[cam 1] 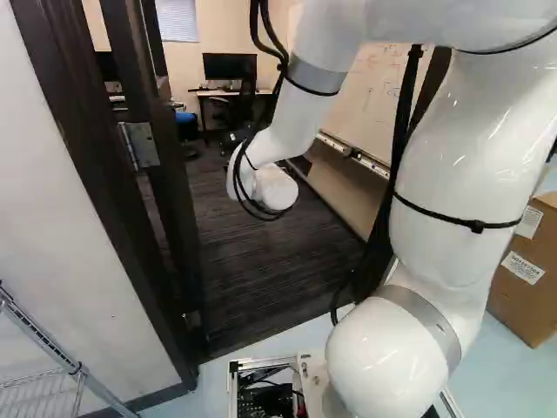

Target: Open the door and move inside

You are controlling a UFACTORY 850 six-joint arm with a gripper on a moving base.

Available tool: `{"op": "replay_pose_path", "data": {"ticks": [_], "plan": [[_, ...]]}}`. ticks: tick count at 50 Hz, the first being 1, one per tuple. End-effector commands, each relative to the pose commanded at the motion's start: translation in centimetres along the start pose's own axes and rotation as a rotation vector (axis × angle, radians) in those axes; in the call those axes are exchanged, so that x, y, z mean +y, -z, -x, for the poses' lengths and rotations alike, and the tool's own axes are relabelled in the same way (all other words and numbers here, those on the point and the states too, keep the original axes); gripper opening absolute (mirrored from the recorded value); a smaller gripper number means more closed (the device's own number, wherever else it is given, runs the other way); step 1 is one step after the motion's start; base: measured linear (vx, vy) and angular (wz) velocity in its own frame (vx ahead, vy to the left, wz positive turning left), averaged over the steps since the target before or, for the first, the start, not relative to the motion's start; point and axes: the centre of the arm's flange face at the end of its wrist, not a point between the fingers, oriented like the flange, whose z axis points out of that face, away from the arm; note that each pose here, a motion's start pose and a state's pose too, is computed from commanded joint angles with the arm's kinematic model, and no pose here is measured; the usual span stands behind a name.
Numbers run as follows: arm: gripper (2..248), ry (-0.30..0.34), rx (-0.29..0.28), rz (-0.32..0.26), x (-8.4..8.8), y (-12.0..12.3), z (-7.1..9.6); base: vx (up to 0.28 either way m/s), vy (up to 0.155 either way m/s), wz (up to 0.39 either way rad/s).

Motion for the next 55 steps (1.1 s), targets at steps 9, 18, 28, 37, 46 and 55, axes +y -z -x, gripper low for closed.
{"op": "replay_pose_path", "data": {"ticks": [9, 18, 28, 37, 46, 55], "plan": [[247, -0.014, -0.014, 0.012, 1.6, 1.2, 0.5, 0.0, 0.0, 0.0], [247, -0.033, -0.031, 0.027, 3.6, 2.8, 1.2, 0.0, 0.0, 0.0], [247, -0.058, -0.054, 0.047, 5.8, 4.9, 2.2, 0.0, 0.0, 0.0], [247, -0.083, -0.077, 0.068, 7.8, 7.2, 3.4, 0.0, 0.0, 0.0], [247, -0.106, -0.098, 0.087, 9.2, 9.4, 4.5, 0.0, 0.0, 0.0], [247, -0.126, -0.115, 0.104, 10.2, 11.2, 5.5, 0.0, 0.0, 0.0]]}}
